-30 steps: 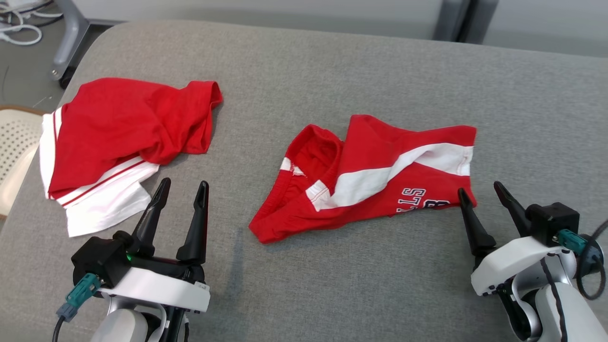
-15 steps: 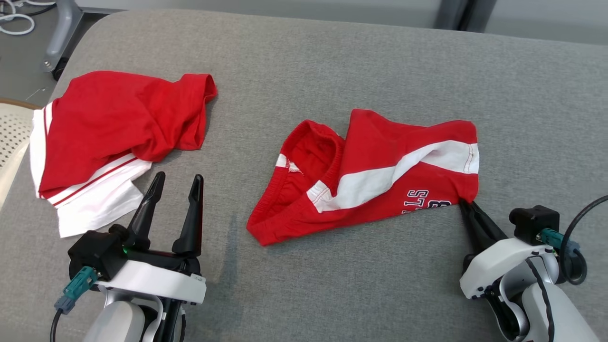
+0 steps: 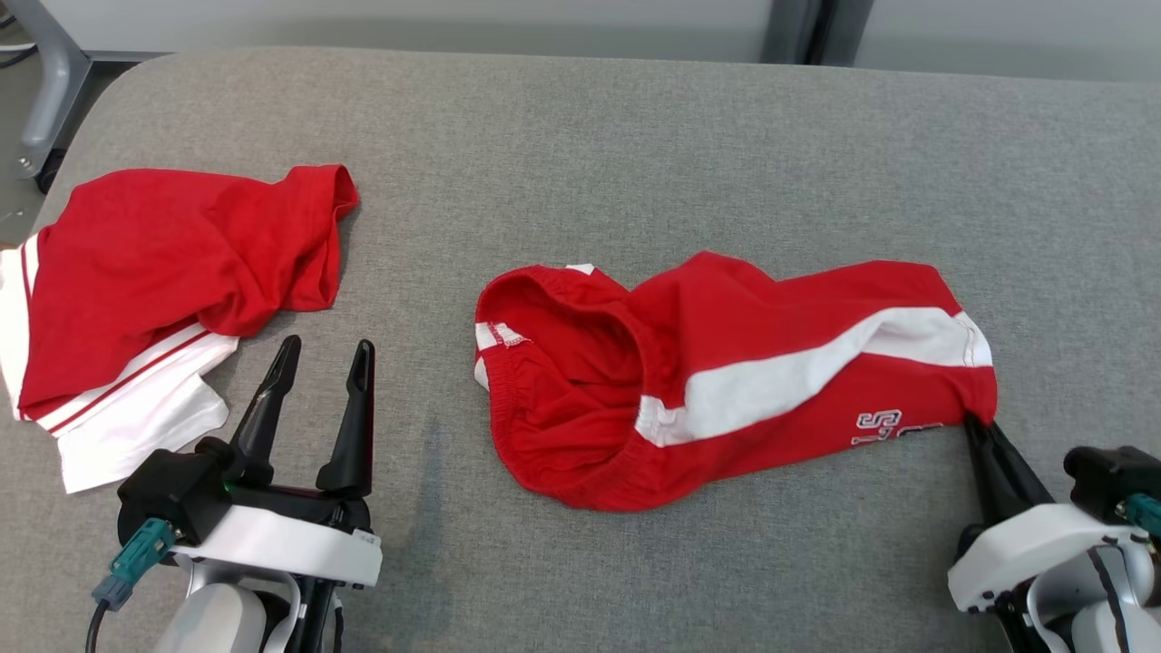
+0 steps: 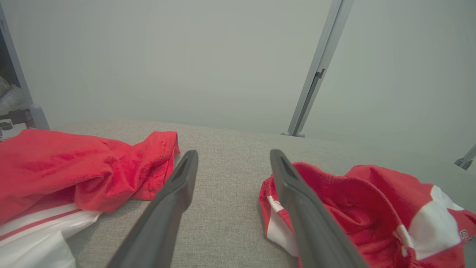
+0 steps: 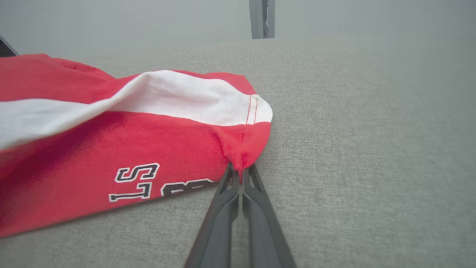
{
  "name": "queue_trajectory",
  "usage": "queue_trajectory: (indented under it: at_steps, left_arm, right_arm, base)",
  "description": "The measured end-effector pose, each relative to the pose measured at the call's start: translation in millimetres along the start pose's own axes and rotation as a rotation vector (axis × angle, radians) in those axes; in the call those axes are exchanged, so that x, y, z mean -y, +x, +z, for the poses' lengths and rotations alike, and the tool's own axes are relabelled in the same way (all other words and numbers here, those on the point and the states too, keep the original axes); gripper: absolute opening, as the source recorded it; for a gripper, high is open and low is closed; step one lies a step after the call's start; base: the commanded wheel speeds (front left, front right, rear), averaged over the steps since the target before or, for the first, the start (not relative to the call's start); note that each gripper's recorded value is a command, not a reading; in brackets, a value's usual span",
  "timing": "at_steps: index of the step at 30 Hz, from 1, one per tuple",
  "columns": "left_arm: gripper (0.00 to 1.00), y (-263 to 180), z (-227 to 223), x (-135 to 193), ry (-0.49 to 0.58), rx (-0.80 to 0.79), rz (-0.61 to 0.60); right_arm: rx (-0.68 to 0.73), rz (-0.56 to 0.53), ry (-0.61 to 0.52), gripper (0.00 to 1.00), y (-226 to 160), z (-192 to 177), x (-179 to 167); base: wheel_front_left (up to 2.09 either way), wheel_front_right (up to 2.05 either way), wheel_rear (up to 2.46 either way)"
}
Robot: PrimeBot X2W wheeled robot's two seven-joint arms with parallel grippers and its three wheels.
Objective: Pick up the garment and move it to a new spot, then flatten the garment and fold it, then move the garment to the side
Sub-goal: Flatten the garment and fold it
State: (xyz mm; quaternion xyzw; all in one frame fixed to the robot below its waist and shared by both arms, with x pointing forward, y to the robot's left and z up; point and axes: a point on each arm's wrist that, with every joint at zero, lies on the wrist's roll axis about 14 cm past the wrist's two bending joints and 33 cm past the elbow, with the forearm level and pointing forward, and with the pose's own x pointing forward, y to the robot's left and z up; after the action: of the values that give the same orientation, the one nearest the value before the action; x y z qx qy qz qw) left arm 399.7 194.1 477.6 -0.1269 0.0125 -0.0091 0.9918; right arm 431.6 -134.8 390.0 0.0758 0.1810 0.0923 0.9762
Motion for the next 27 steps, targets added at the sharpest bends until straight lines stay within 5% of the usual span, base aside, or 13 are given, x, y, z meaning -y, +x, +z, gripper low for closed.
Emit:
queue_trajectory:
  at_steps: [5, 6, 7, 14, 27]
  left_arm:
    - [1.00, 2.3, -1.2, 2.3, -0.001, -0.002, -0.006]
    - [1.00, 2.8, -1.4, 2.9, -0.001, -0.002, -0.008]
    - [1.00, 3.2, -1.7, 3.2, -0.002, -0.003, -0.008]
    - [1.00, -0.2, 1.7, 5.1, 0.002, 0.006, -0.007]
    - [1.00, -12.0, 10.5, 28.1, 0.018, 0.008, -0.072]
  right_arm:
    - [-0.041, -0.050, 0.024, 0.00, -14.4, -14.8, 11.4]
    - [-0.046, -0.055, 0.026, 0.27, -15.5, -16.3, 12.6]
    - [-0.048, -0.057, 0.027, 1.00, -16.2, -17.0, 13.2]
    - [0.026, -0.056, 0.026, 1.00, -21.1, 1.7, 10.5]
    - [0.304, -0.013, -0.057, 1.00, -45.4, 95.8, -6.2]
  base:
    - [0.00, 0.00, 0.00]
    - [0.00, 0.00, 0.00]
    - [0.00, 0.00, 0.00]
    - [0.00, 0.00, 0.00]
    - [0.00, 0.00, 0.00]
